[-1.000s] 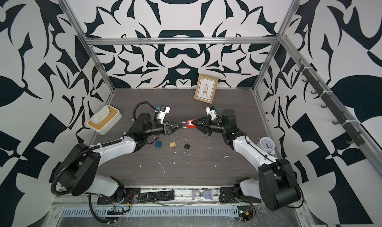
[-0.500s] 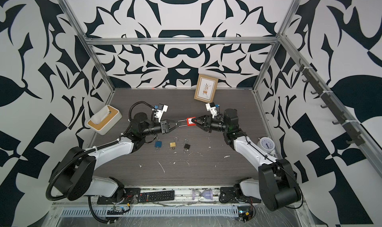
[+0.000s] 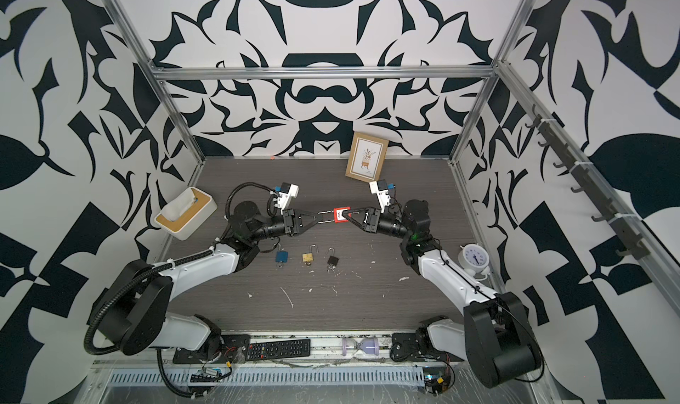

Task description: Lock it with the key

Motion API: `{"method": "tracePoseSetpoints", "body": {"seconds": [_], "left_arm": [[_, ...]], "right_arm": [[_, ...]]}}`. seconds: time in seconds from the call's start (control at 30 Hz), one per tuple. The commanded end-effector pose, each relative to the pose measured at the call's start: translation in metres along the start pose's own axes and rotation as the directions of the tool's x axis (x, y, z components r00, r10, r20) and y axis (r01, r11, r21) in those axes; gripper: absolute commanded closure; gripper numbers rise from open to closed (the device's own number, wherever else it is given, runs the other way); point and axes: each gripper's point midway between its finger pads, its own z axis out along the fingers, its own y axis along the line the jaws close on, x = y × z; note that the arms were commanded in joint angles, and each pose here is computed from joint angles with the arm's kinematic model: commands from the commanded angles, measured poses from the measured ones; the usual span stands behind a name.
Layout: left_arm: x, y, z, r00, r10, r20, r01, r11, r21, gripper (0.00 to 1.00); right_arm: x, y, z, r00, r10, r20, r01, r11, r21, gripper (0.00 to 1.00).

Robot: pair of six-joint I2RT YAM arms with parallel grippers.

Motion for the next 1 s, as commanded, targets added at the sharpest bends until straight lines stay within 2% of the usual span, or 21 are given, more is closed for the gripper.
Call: {"method": "tracePoseSetpoints", "body": {"seconds": [0.0,0.47,0.97], "left_arm": [[-0.003,-0.018,0.0,0.999,0.047,0.022,-0.049,0.997,0.063,1.0],[0.006,-0.007,0.013,0.996,0.084,-0.012,-0.084,0.996,0.015,1.0],[0.009,-0.026,0.026,0.998,0.052,-0.045,-0.047,0.994,0.096,1.0]], "right_arm": [[-0.012,-0.001,-0.002,0.997,-0.041,0.065,0.04,0.999,0.02,1.0],[-0.011,0.001,0.004,0.998,0.016,0.062,-0.014,0.999,-0.028,1.0],[0.008,-0.009,0.019,0.997,-0.079,0.009,0.079,0.996,0.046,1.0]]}}
